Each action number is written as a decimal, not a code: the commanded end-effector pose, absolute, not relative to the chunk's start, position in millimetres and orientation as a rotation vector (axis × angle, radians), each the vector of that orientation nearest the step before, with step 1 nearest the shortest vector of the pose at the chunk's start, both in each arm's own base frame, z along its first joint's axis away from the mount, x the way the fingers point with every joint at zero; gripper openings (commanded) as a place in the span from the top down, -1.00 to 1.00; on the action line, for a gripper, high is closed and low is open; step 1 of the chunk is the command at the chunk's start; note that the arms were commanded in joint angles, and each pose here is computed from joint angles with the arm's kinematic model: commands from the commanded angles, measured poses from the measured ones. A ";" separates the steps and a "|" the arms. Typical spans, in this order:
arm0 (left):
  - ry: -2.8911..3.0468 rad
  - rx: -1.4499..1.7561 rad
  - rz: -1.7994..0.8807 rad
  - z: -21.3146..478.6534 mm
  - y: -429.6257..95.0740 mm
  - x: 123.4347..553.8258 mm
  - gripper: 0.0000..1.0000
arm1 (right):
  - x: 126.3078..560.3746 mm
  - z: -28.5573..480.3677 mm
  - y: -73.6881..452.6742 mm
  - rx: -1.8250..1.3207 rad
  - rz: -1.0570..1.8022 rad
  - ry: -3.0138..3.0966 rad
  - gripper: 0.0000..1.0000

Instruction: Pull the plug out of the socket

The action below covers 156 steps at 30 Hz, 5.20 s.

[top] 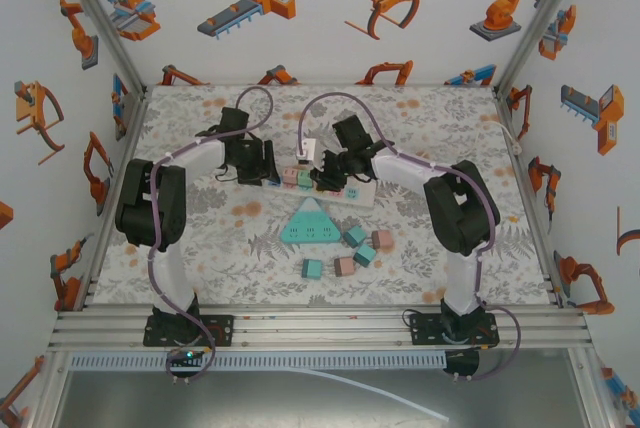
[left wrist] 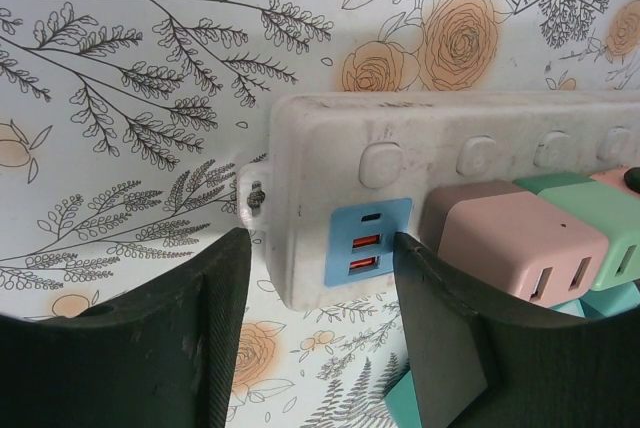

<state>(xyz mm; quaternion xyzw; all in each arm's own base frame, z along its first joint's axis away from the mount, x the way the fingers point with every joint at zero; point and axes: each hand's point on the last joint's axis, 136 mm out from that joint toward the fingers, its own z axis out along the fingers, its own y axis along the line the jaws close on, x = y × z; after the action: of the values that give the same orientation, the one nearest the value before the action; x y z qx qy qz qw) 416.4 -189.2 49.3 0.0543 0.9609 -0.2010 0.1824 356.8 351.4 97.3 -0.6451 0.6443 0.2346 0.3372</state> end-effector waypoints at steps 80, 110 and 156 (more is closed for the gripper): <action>1.630 1.530 -1.055 259.9 -295.2 186.1 -0.94 | 221.9 39.0 135.4 0.553 1.005 2.516 0.54; 1.785 1.389 -0.717 244.2 -280.4 233.6 -0.94 | 218.6 71.2 115.0 0.442 0.822 2.474 -0.14; 2.426 -0.169 -0.606 152.5 -144.1 431.7 -0.59 | 334.3 225.0 360.8 -1.474 0.657 1.567 -0.35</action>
<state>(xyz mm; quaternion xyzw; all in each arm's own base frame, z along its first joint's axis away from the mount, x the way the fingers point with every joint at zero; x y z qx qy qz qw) 431.0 -136.5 156.4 -0.0639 0.9143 -0.2124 0.3388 339.9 351.2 240.5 -0.5713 0.6247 0.2499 0.4699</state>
